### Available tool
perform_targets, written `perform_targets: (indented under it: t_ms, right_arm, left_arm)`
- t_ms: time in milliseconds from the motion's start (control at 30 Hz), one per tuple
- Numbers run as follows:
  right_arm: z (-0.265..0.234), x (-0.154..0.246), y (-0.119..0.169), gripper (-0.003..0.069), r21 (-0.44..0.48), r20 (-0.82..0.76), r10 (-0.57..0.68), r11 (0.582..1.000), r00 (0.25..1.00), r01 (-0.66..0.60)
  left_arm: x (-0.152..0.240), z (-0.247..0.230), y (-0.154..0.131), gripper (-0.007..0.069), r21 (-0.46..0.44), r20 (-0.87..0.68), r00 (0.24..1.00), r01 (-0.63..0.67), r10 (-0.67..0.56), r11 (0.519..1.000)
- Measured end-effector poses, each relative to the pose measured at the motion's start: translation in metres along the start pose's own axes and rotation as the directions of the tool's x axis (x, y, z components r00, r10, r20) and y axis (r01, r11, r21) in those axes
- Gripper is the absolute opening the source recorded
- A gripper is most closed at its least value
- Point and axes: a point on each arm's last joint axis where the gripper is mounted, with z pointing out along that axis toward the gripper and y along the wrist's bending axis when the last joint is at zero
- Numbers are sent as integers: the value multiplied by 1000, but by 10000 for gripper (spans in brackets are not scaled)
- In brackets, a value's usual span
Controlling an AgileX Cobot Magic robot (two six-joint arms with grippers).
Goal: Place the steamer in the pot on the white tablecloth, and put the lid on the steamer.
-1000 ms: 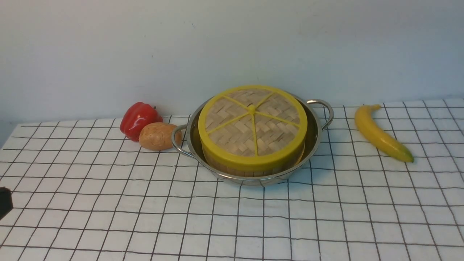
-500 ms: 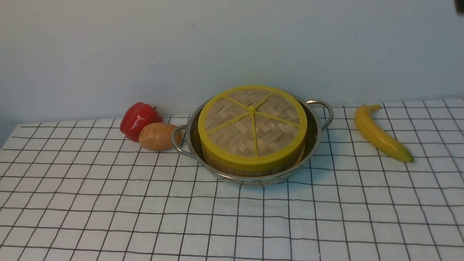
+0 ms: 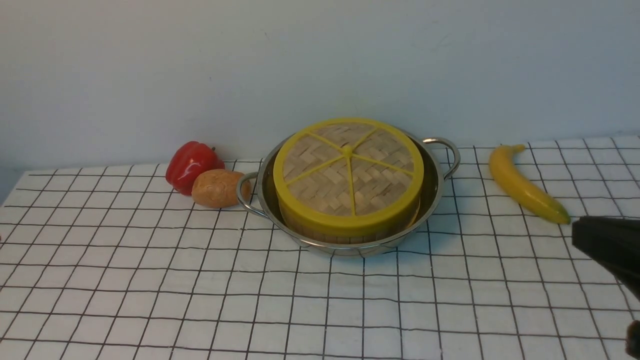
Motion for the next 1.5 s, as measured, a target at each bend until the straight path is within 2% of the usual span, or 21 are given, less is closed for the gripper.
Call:
perform_targets:
  t_ms: [567, 667, 833, 900, 1100, 1300, 1500]
  right_arm:
    - [-2, -4, -1, 26, 3, 48, -2, 1000, 999, 2]
    - [-10, -5, -13, 35, 89, 79, 4, 996, 997, -11]
    - [-28, 18, -31, 48, 242, 120, 29, 969, 992, -58]
    - [-39, 50, -40, 58, 337, 134, 47, 937, 990, -90]
    - [-52, 102, -46, 71, 470, 206, 54, 871, 977, -147]
    - [-53, 135, -47, 85, 517, 248, 42, 839, 968, -169]
    - [-50, 145, -49, 106, 516, 238, 65, 837, 969, -182]
  left_arm:
    - [0, 0, 0, 160, 1, 0, 1000, 1, -1, 1000]
    - [0, 0, 0, 160, 1, 0, 1000, 1, -1, 1000]
    - [0, 0, 0, 160, 3, 0, 1000, 4, -4, 1000]
    - [0, 0, 0, 161, 3, 0, 1000, 4, -4, 1000]
    - [0, 0, 0, 170, 3, 0, 1000, 4, -4, 1000]
    - [0, 0, 0, 181, 3, 0, 1000, 4, -4, 1000]
    - [0, 0, 0, 191, 3, -1, 1000, 3, -3, 1000]
